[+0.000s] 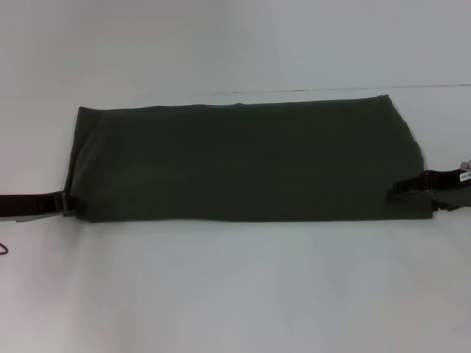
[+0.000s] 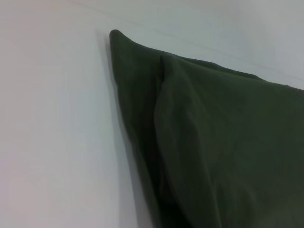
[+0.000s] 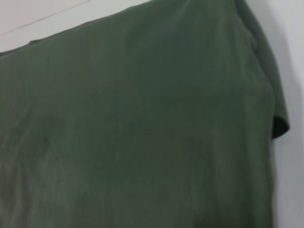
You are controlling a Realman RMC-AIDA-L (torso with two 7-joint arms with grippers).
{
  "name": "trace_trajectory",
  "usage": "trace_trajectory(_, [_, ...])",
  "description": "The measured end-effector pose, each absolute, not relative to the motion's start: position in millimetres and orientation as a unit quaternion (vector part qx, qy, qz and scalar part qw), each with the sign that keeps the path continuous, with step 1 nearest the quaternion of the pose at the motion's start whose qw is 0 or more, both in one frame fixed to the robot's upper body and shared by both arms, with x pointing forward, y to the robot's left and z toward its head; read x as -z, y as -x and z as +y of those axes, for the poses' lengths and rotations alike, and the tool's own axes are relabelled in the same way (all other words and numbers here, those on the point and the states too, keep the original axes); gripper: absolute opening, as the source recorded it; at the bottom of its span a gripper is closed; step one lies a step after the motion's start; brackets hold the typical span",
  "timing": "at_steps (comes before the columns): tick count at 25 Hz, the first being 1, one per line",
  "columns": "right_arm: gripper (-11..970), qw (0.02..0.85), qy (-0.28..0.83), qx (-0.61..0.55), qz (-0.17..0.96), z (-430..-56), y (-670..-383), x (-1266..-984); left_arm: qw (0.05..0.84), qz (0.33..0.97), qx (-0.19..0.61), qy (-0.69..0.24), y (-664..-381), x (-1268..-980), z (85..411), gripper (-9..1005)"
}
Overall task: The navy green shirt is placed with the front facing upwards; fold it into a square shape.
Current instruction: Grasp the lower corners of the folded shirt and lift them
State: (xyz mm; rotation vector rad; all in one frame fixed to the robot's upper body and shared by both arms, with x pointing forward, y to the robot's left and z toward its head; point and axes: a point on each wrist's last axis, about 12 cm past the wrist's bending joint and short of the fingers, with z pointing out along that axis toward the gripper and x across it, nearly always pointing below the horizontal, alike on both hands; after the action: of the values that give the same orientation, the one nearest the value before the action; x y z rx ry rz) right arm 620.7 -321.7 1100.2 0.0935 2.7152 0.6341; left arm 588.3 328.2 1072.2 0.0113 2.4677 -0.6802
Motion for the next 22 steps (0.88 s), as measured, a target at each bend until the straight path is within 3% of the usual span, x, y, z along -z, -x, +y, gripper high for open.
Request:
trace_trajectory(6, [884,0.176,-0.03,-0.225,0.958,-319.5,-621.3,-1100.2,0.287,0.924,0.255,-0.004,-588.3,-1072.2,328.3,16])
trace_trajectory(17, [741,0.164,-0.005,-0.195,0.967,-319.0,-621.0,-1099.3,0.286,0.923,0.256,-0.005,-588.0,-1072.2,327.9,16])
trace_trajectory(22, [409,0.164,-0.005,-0.197,0.967,-318.7,-620.9,-1099.8,0.284,0.923,0.258,-0.006,-587.7,-1072.3,327.6,16])
